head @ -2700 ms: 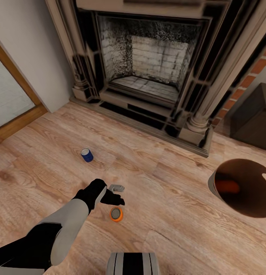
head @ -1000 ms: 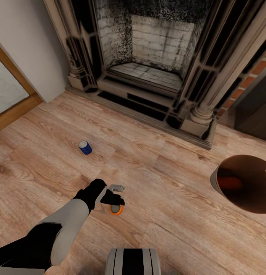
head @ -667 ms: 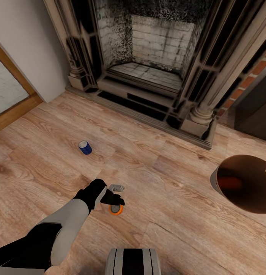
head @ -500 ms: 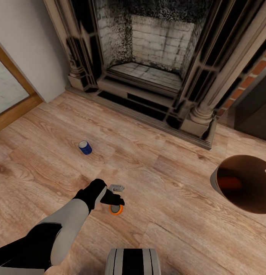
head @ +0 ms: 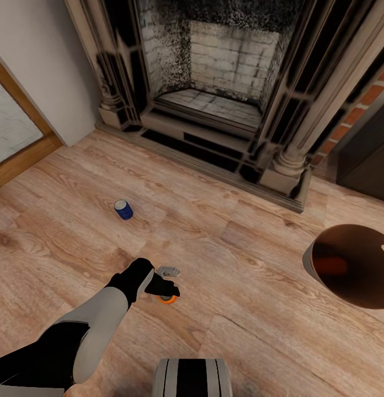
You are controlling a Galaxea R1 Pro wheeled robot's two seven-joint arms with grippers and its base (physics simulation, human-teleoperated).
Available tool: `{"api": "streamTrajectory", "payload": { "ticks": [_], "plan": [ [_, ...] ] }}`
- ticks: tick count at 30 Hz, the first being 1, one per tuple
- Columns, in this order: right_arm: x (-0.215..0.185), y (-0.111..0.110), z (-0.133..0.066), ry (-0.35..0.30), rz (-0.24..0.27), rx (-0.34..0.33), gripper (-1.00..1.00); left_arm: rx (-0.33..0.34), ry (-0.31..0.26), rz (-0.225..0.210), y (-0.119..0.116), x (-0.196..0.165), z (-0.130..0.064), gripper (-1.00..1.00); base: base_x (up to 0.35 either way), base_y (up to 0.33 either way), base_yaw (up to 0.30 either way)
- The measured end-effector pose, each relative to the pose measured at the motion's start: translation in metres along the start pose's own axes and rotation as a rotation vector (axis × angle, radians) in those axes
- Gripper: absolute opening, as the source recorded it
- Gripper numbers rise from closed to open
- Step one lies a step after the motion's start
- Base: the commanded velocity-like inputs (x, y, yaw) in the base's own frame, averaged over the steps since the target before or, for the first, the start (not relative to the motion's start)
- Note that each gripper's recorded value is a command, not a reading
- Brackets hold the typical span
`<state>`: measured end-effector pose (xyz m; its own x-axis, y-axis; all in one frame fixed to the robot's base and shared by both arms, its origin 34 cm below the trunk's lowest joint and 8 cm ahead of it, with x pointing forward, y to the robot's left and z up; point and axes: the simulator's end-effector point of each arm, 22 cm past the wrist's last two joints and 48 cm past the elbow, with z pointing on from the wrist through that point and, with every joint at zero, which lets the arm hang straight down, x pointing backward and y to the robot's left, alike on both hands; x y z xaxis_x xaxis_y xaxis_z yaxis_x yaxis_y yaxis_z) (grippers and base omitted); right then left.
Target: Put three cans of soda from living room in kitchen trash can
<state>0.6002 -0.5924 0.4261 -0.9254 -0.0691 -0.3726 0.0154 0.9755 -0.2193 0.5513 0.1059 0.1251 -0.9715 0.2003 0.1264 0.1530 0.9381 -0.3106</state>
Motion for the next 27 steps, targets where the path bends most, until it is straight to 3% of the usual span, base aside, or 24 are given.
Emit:
{"api": "streamTrajectory", "payload": {
  "ticks": [25,26,27],
  "plan": [
    [0.0007,0.0004,0.0004,0.002,-0.001,0.0,-1.0,0.0,0.0,0.0,0.0001,0.0,0.0,1.0,0.0,0.0,0.0],
    [0.0007,0.0004,0.0004,0.002,-0.001,0.0,-1.0,0.0,0.0,0.0,0.0001,0.0,0.0,-1.0,0.0,0.0,0.0],
    [0.0008,0.0005,0.0004,0.003,-0.002,0.0,-1.0,-0.002,0.0,0.003,0.0005,0.0,0.0,-1.0,0.0,0.0,0.0]
  ]
}}
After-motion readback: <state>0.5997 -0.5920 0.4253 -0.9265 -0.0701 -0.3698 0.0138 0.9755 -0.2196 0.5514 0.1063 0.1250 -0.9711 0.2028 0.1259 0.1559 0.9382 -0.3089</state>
